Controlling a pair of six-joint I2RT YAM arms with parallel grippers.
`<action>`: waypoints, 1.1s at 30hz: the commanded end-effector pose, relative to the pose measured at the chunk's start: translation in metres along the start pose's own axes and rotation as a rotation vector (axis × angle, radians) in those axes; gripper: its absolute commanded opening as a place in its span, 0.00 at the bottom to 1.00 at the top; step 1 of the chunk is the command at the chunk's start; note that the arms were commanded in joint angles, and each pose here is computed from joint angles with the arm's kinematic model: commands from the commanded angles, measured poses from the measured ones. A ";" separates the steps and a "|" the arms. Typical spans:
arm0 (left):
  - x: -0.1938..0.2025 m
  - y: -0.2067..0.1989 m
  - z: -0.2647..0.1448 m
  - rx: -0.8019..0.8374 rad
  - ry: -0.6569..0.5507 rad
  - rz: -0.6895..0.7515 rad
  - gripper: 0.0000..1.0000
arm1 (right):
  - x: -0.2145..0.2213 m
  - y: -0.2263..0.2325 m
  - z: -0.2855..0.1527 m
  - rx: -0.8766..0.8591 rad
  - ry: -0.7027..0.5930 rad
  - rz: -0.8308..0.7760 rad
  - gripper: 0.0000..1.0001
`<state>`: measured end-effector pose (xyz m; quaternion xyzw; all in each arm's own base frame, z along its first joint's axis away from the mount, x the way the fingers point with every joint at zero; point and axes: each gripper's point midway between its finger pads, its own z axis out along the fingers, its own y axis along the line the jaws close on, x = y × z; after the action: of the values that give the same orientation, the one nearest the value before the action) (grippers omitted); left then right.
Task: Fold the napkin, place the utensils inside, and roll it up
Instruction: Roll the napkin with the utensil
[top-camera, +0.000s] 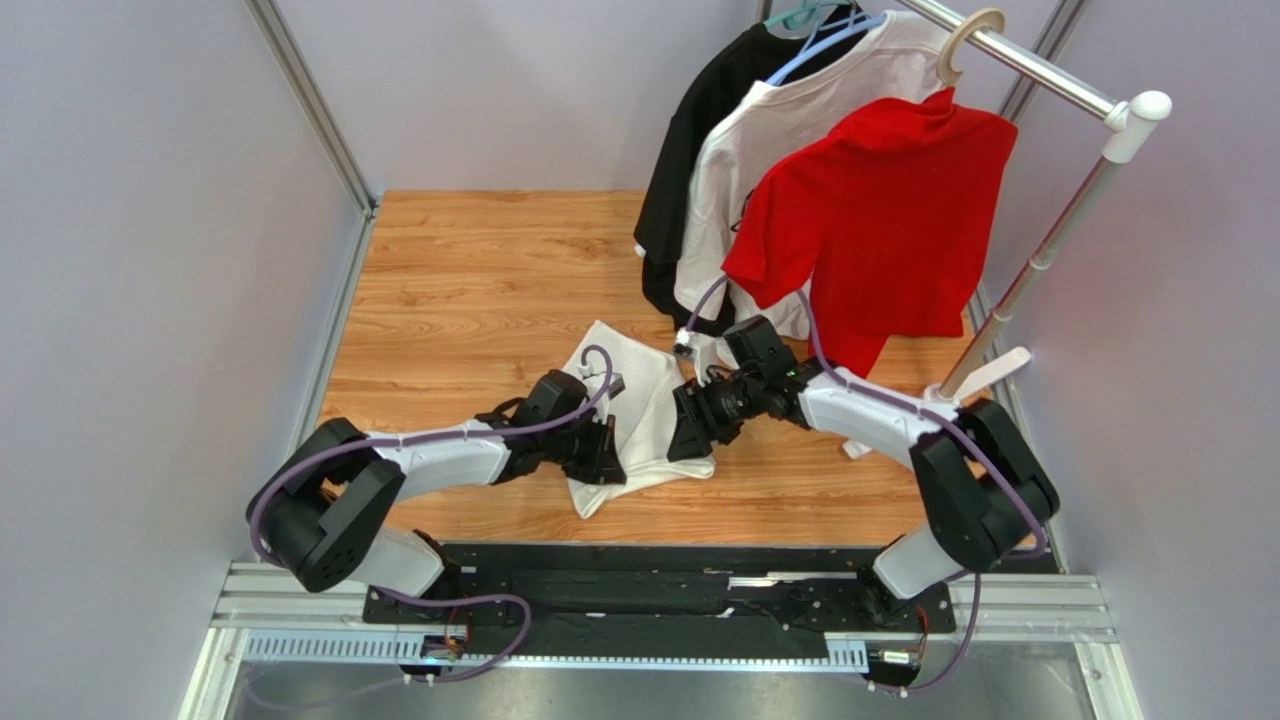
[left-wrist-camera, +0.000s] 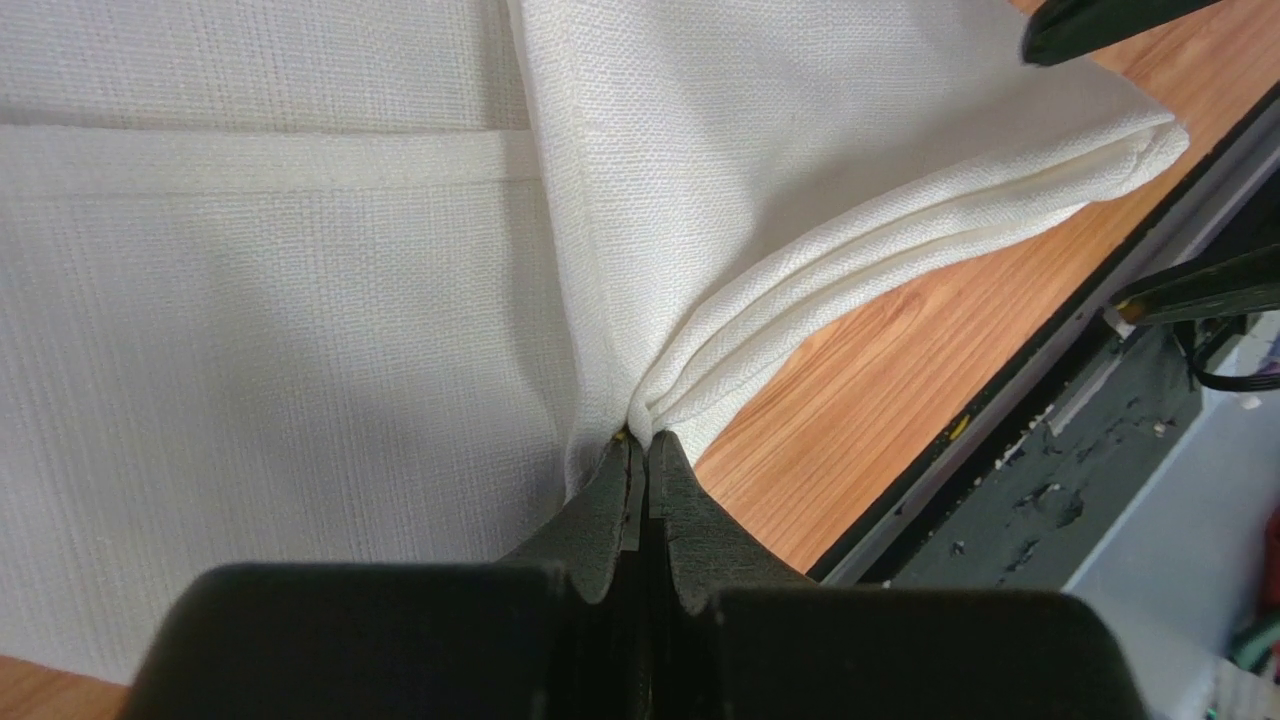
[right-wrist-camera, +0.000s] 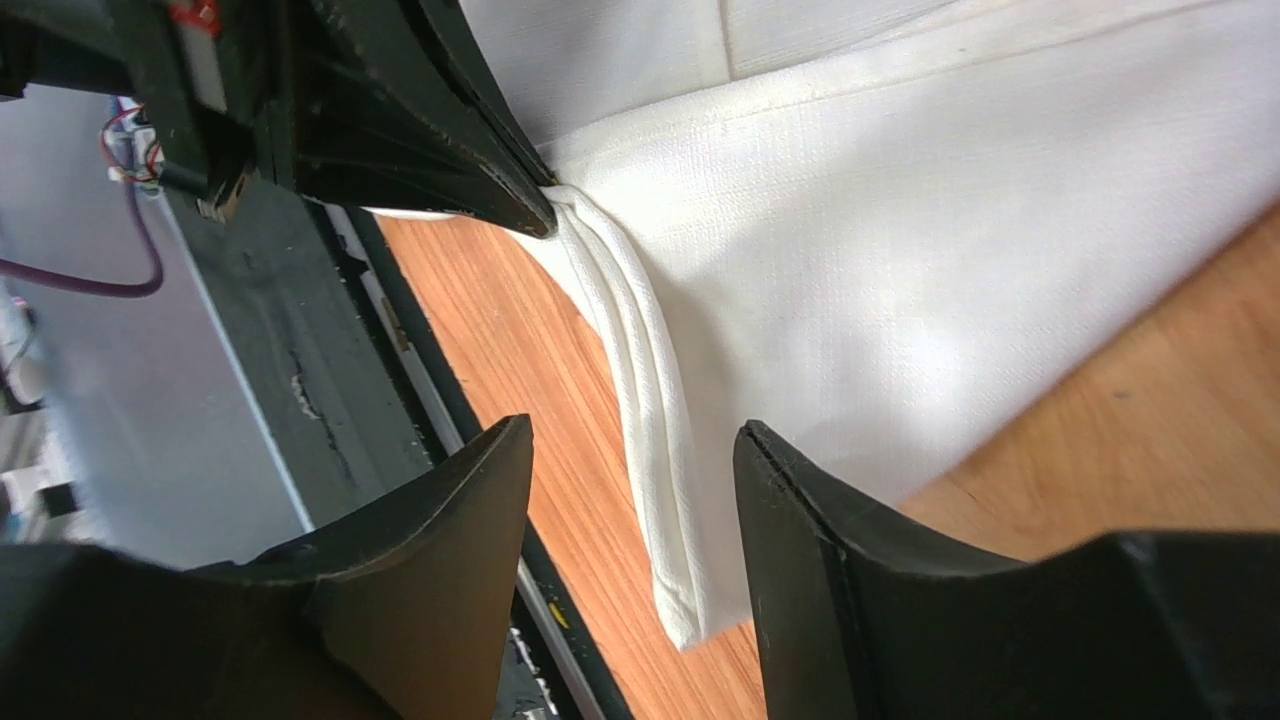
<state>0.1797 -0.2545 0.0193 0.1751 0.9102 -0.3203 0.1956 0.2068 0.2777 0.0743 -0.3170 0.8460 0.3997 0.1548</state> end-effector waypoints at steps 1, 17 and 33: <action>0.043 0.025 -0.003 -0.059 0.180 -0.091 0.00 | -0.022 -0.004 -0.014 0.112 -0.157 -0.142 0.56; 0.043 0.032 0.003 -0.015 0.236 -0.217 0.00 | -0.018 0.040 0.011 0.322 -0.145 -0.566 0.56; 0.049 0.029 0.006 0.035 0.296 -0.275 0.00 | -0.019 0.025 0.058 0.407 -0.027 -0.750 0.55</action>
<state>0.1779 -0.2568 0.0159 0.1157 0.9047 -0.4045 0.0677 0.1836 0.3241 0.0474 -0.5589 0.7499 0.1526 0.3193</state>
